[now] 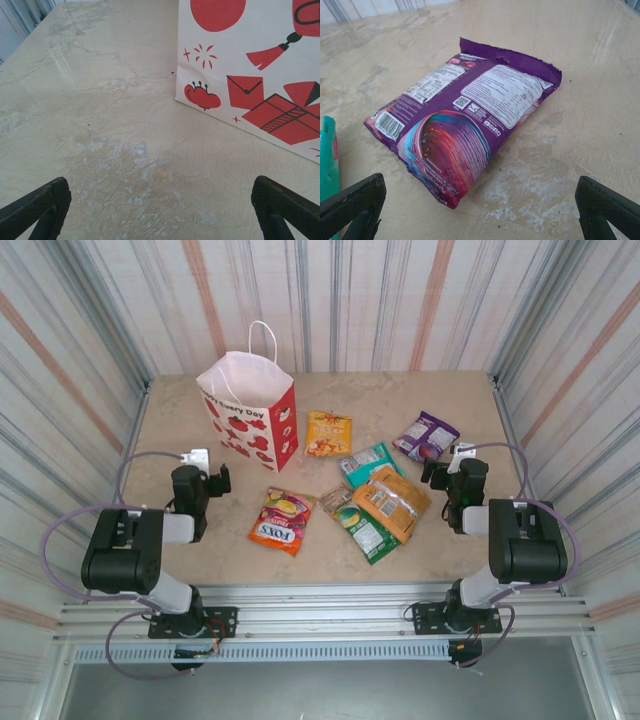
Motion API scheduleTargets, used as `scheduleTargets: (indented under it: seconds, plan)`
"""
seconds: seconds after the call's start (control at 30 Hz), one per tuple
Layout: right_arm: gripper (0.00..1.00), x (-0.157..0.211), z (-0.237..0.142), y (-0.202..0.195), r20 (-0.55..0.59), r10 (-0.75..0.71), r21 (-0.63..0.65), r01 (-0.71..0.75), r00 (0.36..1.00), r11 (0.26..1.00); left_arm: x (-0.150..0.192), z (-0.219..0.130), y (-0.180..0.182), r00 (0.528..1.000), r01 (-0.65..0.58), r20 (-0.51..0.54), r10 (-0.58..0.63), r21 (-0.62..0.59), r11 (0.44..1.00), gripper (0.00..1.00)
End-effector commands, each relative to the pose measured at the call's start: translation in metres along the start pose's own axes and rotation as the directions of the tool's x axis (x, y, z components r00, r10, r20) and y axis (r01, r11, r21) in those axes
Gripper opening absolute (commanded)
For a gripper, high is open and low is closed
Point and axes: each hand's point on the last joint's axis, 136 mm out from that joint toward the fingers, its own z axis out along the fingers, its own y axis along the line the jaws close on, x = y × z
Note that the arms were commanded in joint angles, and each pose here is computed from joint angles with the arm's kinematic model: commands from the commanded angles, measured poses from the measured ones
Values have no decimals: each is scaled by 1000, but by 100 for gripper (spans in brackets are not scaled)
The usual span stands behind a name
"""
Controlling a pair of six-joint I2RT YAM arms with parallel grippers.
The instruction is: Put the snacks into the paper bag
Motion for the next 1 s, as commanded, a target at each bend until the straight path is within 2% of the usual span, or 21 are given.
scheduleTargets:
  seconds: [0.0,0.13,0.23,0.33,0.5,0.63,0.73,0.97]
  plan:
    - [99,-17,-7,1,16,-29,22,28,999,999,-40,-13,2,1000,-26,17,26,-34,999,96]
    - [99,-44,-27,13,-96,33,-3,-33,995,999,-68,-43,-2,998,31,-46,-30,15,999,93]
    - [99,-62,-48,33,-149,71,-75,-83,986,994,-87,-75,-15,995,56,-93,-48,91,994,86]
    - [99,-81,-71,57,-183,122,-156,-151,976,976,-109,-114,-38,991,68,-132,-39,224,972,76]
    - [99,-104,-102,105,-221,117,-300,-181,968,936,-151,-166,-75,982,22,-182,54,393,919,71]
    - [99,-110,-120,141,-246,56,-396,-153,968,905,-178,-201,-114,961,-44,-206,182,538,842,69]
    - [99,-110,-127,158,-293,28,-436,-160,956,886,-194,-214,-134,938,-75,-232,259,592,802,69]
    - [99,-104,-130,174,-329,-34,-474,-134,944,870,-220,-200,-146,865,-122,-335,374,582,804,65]
